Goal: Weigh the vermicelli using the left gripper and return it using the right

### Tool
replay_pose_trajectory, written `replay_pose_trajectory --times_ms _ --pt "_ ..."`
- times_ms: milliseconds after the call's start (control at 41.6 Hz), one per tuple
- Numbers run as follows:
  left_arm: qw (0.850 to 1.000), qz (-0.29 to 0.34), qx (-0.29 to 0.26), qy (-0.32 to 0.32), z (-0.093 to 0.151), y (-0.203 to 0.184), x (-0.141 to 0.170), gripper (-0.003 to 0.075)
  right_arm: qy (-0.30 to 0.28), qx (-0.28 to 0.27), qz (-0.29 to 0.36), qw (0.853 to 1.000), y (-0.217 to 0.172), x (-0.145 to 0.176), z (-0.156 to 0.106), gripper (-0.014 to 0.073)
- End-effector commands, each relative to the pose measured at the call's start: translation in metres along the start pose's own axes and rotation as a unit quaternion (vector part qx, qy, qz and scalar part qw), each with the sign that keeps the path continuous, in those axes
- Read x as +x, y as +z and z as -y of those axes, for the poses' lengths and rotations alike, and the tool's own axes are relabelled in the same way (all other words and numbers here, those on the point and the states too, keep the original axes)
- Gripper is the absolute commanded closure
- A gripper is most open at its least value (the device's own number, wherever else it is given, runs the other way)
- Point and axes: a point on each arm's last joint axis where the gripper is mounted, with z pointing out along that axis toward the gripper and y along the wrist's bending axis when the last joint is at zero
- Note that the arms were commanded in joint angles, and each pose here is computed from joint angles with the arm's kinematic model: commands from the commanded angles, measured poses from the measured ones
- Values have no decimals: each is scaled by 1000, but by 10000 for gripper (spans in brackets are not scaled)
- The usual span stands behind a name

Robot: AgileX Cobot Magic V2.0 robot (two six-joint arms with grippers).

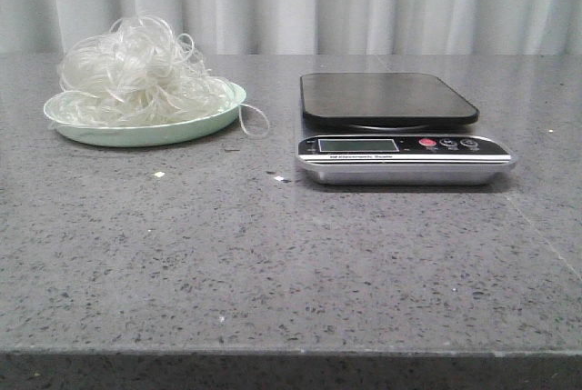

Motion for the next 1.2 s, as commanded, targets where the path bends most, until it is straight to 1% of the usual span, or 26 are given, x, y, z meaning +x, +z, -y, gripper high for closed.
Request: replay_pose_trajectory --times_ms 0,144,312,601,649,769,793,817,841,1177 --pt "999 37 -20 2 -5 -8 -14 583 -1 5 50 999 -1 -16 0 444" --pt "999 23 -37 2 -6 -19 -1 583 -1 5 50 999 -1 -16 0 444" --pt "999 25 -44 -1 -1 -33 30 583 -1 5 50 999 -1 -16 0 444" --pt "997 52 -48 -1 8 -55 79 583 -1 5 50 999 -1 -16 0 444" --pt "998 51 -47 -8 10 -56 87 583 -1 5 50 999 -1 -16 0 444" --pt "996 54 -49 -49 12 -52 108 583 -1 5 50 999 -1 -16 0 444" --pt "996 58 -50 -55 12 -52 110 583 -1 5 50 999 -1 -16 0 444" --pt "996 41 -44 -60 13 -52 112 583 -1 5 50 999 -1 -16 0 444" --pt "996 39 -44 -61 13 -52 112 583 -1 5 50 999 -1 -16 0 444" --pt "997 41 -45 -55 13 -52 111 583 -1 5 46 999 0 -15 0 444"
